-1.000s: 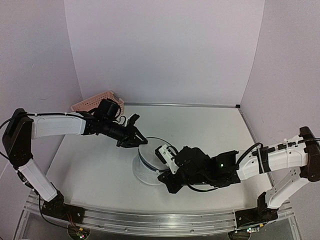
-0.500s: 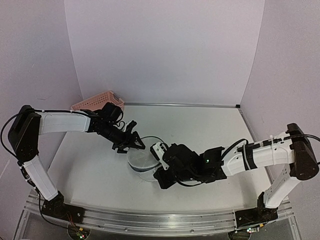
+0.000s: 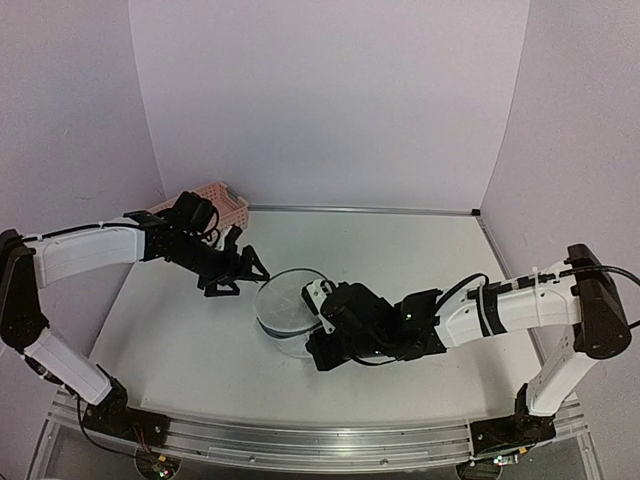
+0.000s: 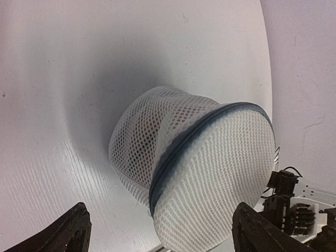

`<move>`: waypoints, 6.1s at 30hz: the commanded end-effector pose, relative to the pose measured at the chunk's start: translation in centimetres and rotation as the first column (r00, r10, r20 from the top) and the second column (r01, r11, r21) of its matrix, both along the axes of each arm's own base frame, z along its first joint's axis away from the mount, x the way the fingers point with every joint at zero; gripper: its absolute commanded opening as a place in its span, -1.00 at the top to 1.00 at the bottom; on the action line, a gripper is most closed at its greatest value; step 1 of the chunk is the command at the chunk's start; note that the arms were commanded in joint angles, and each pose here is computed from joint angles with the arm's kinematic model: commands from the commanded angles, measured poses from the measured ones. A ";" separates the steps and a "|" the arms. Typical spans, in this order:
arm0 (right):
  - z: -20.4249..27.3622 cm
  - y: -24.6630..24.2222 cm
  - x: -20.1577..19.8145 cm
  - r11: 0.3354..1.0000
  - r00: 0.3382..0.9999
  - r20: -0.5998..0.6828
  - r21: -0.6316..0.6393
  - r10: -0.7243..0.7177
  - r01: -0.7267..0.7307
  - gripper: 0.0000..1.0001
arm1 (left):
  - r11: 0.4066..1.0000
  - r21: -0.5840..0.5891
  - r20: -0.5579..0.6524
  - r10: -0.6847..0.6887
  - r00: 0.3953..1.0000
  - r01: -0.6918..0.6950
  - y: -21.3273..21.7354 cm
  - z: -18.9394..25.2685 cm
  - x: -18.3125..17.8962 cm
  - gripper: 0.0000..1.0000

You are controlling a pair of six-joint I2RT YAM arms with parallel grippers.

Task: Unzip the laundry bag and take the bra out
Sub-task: Hold the laundry bag at the center of the board, then unzip the zipper of the laundry bag.

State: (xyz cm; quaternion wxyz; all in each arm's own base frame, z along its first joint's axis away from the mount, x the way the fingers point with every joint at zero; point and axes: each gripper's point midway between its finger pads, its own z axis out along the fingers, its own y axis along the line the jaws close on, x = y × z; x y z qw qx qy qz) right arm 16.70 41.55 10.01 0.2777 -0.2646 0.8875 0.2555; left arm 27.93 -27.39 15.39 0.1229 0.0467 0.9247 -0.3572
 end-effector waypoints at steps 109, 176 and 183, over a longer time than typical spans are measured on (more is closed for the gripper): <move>6.0 -9.0 3.3 0.963 0.861 0.464 -0.250 0.210 -0.100 1.00 | 0.930 -0.346 -0.091 -0.162 0.983 0.122 -3.5 0.1 -7.3 1.00; 4.1 -3.4 4.5 0.996 0.970 0.241 0.092 -0.043 0.021 1.00 | 0.976 0.120 0.090 -0.194 0.977 0.183 -3.5 1.3 6.3 -0.37; 3.7 -3.6 5.3 0.989 0.969 0.213 0.110 -0.125 0.103 1.00 | 0.994 0.094 0.129 -0.068 0.989 0.056 -1.7 4.2 5.2 -0.61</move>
